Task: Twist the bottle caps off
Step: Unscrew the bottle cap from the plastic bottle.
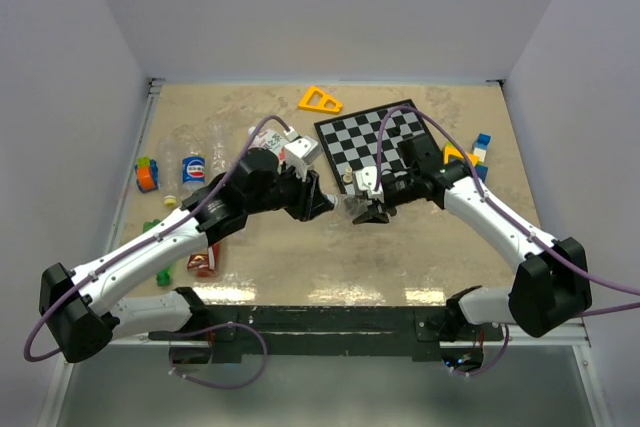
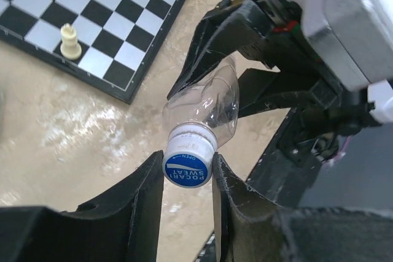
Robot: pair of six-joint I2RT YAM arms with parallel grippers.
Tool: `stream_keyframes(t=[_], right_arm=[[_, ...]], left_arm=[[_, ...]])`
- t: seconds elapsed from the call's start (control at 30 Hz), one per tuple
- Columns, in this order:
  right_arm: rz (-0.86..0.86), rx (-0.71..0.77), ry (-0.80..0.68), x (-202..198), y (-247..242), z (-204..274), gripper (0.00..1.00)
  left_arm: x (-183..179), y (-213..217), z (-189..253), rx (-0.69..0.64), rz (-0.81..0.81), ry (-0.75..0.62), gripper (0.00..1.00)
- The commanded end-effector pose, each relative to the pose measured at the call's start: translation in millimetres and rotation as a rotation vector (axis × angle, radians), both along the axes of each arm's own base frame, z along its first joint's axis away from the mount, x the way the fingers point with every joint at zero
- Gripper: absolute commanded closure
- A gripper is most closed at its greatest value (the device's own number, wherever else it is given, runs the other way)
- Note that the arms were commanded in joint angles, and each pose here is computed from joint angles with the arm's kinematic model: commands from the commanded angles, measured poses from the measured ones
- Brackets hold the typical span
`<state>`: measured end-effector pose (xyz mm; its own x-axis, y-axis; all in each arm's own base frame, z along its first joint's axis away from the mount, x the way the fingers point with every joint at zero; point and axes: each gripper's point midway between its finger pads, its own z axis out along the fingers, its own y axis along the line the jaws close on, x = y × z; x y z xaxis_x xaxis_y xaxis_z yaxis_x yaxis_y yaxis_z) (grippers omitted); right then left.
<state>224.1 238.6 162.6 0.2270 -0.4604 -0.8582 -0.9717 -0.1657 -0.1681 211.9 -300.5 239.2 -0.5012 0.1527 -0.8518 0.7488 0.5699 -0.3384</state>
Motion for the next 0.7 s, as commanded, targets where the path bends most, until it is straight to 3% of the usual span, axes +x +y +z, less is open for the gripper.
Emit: stream_keyframes(t=[0.0,0.53,0.67], right_arm=[[-0.023,-0.029,-0.013,5.0,-5.8,0.2,1.0],[-0.03,-0.031,-0.014,6.4,-6.0,-0.7,1.0],[-0.031,-0.032,-0.016,6.5,-6.2,-0.4,1.0]], left_arm=[[11.2,14.4,27.9,-0.133,0.273,0.182,1.0],[19.4,25.9,28.3,-0.128,0.309,0.131,1.0],[20.7,24.5,26.5,-0.117,0.301,0.128,0.84]])
